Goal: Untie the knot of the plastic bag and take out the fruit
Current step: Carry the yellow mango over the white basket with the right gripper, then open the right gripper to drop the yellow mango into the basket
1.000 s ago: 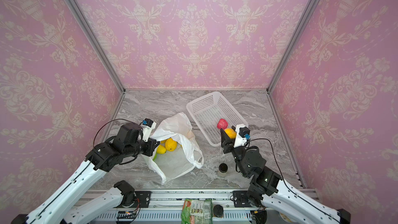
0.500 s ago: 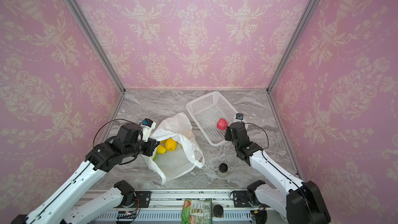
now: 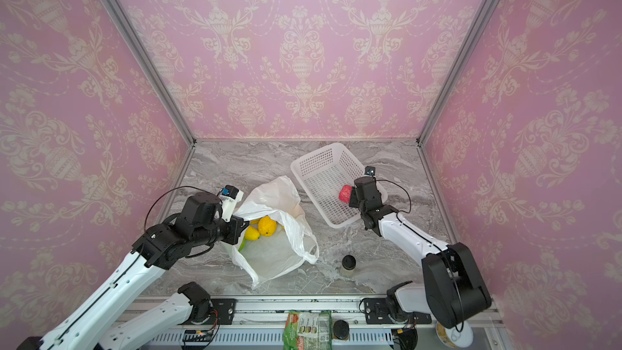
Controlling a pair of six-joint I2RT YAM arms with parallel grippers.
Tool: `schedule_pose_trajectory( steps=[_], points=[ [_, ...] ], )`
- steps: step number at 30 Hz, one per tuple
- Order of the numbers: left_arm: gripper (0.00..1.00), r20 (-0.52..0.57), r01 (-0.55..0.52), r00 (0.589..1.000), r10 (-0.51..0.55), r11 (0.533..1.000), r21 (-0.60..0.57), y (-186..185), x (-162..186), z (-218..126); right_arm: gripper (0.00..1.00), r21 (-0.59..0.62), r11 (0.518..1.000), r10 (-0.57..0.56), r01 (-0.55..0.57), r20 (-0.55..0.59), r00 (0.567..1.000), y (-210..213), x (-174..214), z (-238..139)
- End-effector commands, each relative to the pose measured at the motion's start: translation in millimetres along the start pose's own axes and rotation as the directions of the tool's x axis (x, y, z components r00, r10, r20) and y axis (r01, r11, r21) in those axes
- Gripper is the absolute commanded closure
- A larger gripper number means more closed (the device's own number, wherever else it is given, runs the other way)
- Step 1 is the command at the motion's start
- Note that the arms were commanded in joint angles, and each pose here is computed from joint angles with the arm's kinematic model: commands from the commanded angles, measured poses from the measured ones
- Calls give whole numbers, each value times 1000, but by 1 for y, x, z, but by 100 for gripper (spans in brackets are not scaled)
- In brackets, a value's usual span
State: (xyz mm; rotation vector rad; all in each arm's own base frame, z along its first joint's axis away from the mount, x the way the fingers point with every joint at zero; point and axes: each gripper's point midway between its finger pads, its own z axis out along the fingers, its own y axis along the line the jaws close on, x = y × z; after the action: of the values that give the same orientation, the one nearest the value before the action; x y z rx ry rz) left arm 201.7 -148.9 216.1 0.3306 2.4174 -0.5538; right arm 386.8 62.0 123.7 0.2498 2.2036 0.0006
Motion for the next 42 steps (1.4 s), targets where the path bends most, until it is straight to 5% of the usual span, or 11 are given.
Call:
schedule_pose_trajectory(
  steps=[1,6,18,29,35,42],
  points=[
    [100,3,6,1000,-6,1000,-17,3,2,-1,60,49,999,25,-23,-40,999,-10,1,22],
    [100,5,5,1000,-5,1000,-15,2,2,-2,57,55,998,47,-43,-72,996,-12,5,33],
    [100,0,7,1000,-7,1000,-14,2,2,-1,9,69,995,72,-68,-66,995,-18,9,32],
    [100,5,6,1000,-6,1000,-22,4,2,-2,0,-14,996,91,-91,23,996,-16,6,12],
    [100,0,9,1000,-9,999,-35,6,2,0,0,-101,986,134,-130,41,990,-12,-2,-33],
    [100,-4,7,1000,-7,1000,-23,4,3,0,3,-406,912,162,-65,209,964,29,-32,-147]
  ],
)
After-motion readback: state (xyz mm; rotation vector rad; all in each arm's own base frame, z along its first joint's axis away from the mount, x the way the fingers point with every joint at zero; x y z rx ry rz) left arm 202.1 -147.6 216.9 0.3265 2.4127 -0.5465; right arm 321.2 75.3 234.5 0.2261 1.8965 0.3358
